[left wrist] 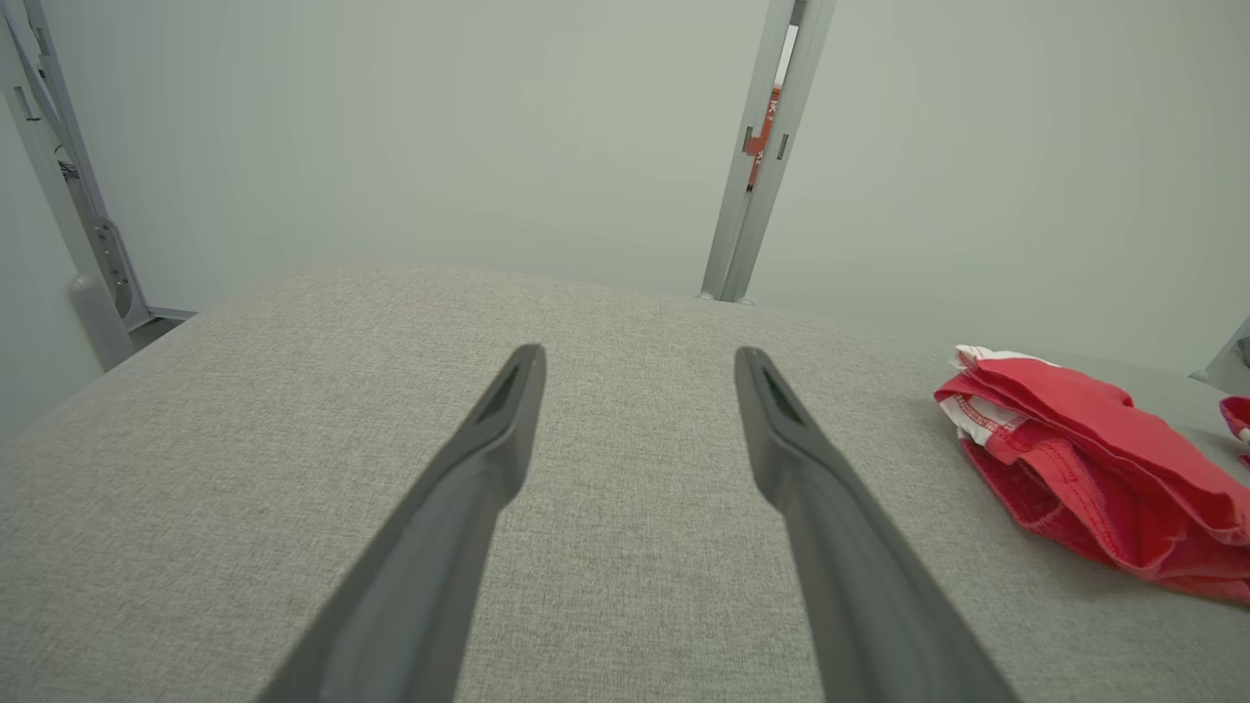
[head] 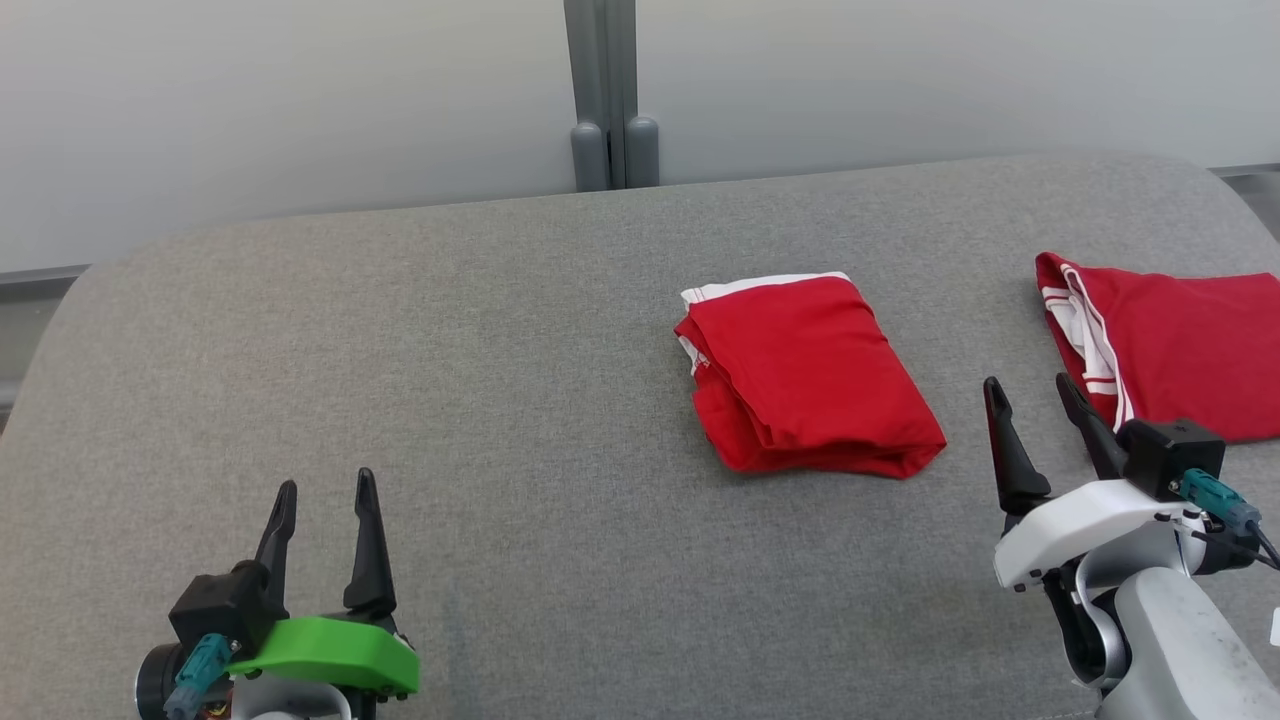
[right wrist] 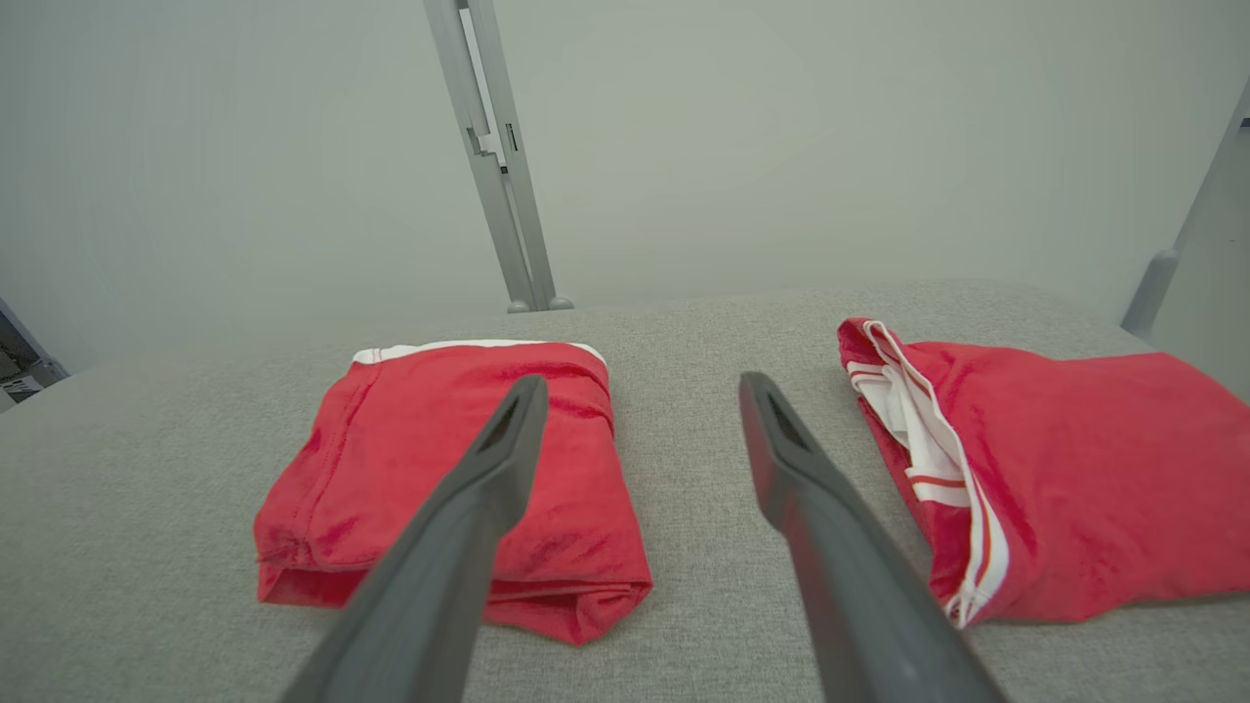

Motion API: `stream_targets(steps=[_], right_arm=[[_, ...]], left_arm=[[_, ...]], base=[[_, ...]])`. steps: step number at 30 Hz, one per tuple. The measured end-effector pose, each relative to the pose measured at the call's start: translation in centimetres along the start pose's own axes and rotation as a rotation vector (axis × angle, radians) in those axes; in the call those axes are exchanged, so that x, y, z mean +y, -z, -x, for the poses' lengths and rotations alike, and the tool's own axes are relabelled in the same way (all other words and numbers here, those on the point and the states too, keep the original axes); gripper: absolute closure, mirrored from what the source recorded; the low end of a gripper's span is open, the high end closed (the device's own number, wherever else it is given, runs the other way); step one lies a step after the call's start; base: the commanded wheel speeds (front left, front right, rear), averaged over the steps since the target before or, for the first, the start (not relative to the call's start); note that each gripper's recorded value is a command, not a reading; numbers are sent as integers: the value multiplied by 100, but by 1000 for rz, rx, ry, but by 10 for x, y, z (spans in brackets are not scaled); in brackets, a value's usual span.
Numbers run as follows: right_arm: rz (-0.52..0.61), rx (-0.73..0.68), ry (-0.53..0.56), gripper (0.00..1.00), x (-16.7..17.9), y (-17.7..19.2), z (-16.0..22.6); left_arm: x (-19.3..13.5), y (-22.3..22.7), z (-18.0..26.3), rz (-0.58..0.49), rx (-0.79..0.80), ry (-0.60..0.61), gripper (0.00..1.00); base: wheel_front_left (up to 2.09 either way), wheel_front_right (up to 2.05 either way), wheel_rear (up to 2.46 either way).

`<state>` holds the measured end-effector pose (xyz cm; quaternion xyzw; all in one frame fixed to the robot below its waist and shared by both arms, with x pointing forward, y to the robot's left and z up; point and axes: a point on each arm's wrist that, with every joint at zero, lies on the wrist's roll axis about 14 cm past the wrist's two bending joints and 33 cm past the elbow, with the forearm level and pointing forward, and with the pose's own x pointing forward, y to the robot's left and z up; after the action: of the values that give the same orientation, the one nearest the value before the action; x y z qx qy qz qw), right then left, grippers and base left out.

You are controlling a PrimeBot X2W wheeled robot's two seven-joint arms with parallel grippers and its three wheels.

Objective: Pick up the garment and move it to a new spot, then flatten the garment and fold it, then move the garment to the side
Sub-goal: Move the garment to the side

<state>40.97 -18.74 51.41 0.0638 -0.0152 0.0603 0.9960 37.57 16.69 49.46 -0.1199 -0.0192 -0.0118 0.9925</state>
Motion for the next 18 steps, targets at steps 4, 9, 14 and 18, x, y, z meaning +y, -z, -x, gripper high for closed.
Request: stream_targets(steps=[4, 9, 14, 18], right_arm=[[-4, 7, 1, 0, 0, 3, -3], [-5, 43, -22, 0, 8, 7, -13], [-34, 168, -32, 0, 12, 14, -42], [-80, 248, -47, 0, 21, 15, -66]], left_arm=[[0, 0, -1, 2, -1, 2, 0], [1, 3, -3, 2, 8, -2, 0], [2, 6, -7, 4, 15, -3, 0], [6, 8, -7, 3, 21, -10, 0]], base=[[0, 0, 0], [0, 0, 0], [0, 0, 0], [0, 0, 0]])
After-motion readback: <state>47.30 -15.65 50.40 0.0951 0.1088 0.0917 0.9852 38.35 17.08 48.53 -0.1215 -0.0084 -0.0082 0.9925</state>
